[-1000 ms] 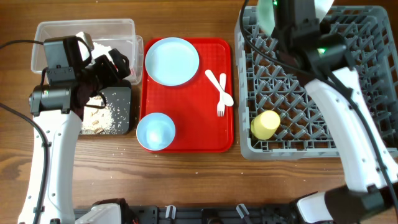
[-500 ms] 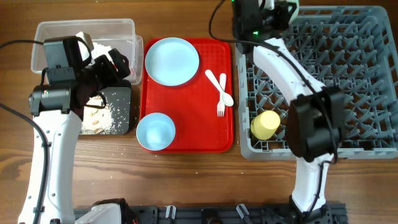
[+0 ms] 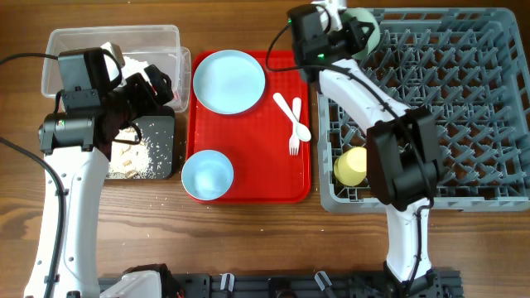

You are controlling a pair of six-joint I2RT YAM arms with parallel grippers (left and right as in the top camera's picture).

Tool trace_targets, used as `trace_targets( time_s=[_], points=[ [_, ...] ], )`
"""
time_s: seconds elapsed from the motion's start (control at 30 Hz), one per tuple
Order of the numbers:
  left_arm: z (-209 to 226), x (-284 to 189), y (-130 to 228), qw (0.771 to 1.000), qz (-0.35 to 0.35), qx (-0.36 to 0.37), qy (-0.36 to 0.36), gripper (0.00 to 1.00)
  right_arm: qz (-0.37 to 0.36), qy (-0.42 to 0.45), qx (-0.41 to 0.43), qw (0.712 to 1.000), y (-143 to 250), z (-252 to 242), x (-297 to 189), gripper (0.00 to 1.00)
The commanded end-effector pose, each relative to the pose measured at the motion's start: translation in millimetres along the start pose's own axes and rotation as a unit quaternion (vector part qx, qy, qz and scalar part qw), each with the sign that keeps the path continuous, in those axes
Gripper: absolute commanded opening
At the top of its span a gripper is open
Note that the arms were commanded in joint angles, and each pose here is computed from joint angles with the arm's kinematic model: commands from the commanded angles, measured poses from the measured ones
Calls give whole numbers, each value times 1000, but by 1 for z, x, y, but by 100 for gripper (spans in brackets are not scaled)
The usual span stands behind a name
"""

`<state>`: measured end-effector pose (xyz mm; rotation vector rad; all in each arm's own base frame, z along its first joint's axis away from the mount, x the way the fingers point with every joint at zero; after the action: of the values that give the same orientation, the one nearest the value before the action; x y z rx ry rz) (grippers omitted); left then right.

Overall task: Sort waste into correct bins and load items into the dishwasher rack
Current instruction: 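Carry the green bowl to the back of the rack and set it upright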

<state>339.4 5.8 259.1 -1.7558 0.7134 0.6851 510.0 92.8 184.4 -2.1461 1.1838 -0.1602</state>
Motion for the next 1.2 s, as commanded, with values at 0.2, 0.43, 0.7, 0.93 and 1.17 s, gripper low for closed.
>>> trace_targets(
  time_s=[0.2,0.43,0.7,0.93,1.17],
  points=[
    [1,-2,-6,1000,-8,2,-3,100,-10,-31,-26,999,4,17,-12,61],
    [0,-2,-6,1000,-8,2,-3,100,-33,-83,-41,995,-2,34,-31,87],
    [1,-2,-6,1000,-8,2,-3,100,-82,-166,5,983,-35,18,-65,100],
    [1,-2,-6,1000,-8,2,-3,100,-69,-379,123,915,-52,-22,-114,100],
    [1,-2,-6,1000,-8,2,-3,100,211,-720,173,638,-1,5,-216,96]
  ],
)
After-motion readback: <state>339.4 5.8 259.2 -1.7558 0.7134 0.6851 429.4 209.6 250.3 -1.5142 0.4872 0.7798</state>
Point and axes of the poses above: each gripper's point midway between its finger pads, its own x axis out along the fingers, its own z axis along the line the jaws close on, y = z × x, the point moved 5 cm from there along -x, back along the fingers, and after that the axes turned 13 degrees about x, right-handed, at the moved point
